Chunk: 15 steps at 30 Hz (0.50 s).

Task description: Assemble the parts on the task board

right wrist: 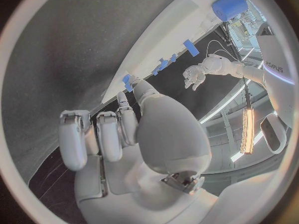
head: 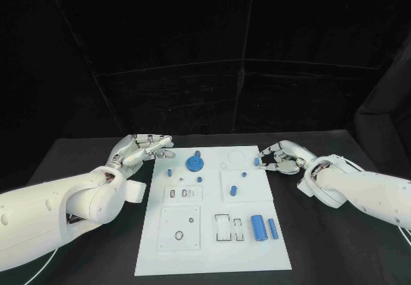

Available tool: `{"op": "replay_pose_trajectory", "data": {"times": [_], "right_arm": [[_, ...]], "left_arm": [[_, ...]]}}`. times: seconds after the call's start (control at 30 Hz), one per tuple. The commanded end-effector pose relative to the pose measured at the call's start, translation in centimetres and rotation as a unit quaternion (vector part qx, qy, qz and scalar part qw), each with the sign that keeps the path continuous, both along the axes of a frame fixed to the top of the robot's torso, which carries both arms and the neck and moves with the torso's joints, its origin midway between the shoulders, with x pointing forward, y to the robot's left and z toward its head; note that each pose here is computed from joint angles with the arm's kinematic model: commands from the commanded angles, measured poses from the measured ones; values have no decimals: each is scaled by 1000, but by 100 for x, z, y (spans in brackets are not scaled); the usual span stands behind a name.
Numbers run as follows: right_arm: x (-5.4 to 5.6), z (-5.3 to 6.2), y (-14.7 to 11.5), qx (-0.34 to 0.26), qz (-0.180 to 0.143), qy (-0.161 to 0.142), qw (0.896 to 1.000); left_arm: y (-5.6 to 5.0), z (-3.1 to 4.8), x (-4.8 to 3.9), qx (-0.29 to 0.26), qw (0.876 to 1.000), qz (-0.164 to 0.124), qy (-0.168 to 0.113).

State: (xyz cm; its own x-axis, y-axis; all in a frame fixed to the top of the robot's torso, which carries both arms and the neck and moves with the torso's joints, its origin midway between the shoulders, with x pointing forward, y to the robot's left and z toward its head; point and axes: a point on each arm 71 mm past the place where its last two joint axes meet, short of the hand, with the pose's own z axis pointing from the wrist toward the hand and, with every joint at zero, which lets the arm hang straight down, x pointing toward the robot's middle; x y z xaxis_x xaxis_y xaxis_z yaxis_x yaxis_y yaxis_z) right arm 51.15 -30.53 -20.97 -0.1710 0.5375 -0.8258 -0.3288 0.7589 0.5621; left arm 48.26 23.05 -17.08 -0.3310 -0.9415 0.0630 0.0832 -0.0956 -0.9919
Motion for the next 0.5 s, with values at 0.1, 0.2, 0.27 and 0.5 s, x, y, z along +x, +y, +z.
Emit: {"op": "replay_pose_trajectory", "data": {"times": [0.1, 0.2, 0.27, 0.5], "right_arm": [[15, 10, 11, 5, -7, -8, 1000], [23, 7, 32, 7, -6, -7, 1000], [26, 4, 47, 8, -5, -6, 1000], [32, -1, 104, 11, 2, -4, 1000]], "left_arm": [[-13, 12, -1, -2, 1000, -7, -6], [-12, 9, -1, -2, 1000, -7, -5], [-13, 8, -1, -2, 1000, -7, -5], [-14, 0, 0, -1, 1000, -6, -3]]}}
